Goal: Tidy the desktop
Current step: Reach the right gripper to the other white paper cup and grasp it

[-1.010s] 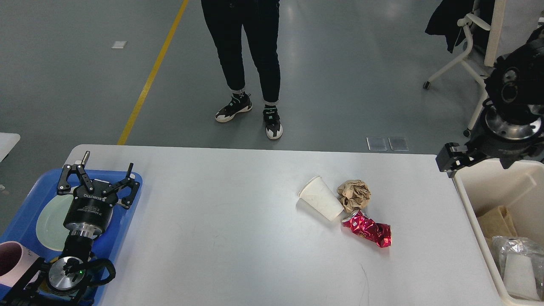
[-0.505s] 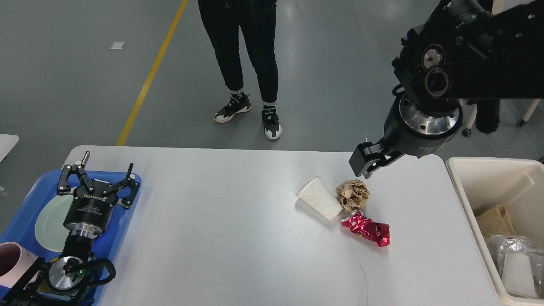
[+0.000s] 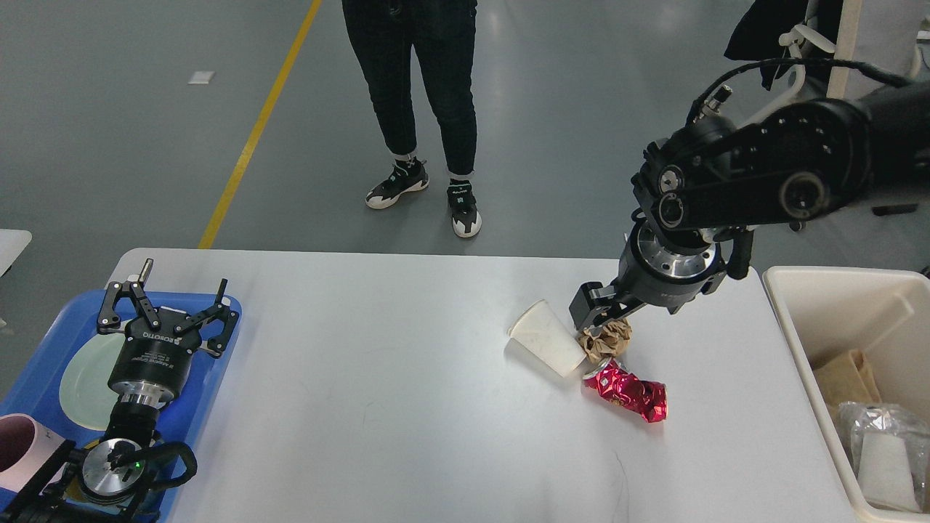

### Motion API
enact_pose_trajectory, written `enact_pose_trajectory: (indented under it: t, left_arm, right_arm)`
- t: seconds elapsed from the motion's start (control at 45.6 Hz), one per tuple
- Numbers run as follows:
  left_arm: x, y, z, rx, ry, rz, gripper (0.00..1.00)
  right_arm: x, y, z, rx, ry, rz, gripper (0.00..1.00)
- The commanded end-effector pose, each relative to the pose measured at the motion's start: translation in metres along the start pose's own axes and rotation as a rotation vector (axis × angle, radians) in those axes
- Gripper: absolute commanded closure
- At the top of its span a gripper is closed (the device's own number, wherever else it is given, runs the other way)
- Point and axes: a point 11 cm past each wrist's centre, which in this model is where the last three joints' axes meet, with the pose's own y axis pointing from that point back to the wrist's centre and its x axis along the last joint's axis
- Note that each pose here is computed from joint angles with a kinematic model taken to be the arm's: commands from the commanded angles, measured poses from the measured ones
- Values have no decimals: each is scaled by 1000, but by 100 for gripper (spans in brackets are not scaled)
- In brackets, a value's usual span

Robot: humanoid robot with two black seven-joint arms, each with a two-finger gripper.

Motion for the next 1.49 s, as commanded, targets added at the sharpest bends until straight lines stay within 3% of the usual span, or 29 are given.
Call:
enact_pose_trajectory:
  t: [0.0,0.307,0.527,0.68,0.944,1.471]
  left_arm:
    - [0,0,0,0,0,0,3]
    - [0,0,0,0,0,-1,3]
    - [0,1,0,1,0,0,3]
    - [0,0,0,0,0,-1,3]
    - [0,0,0,0,0,-1,3]
    - [-1,0,0,0,0,-3,3]
  right_arm:
    - [19,-38,-20,59,-41,27,0]
    - [38,-120,-53,-8,74,146,3]
    - [24,-171,-56,3,165,224,6]
    - [20,-184,-60,85,194,279,7]
    - [7,-214,-37,11,259,364,7]
    - [-10,-234,-35,31,214,441,7]
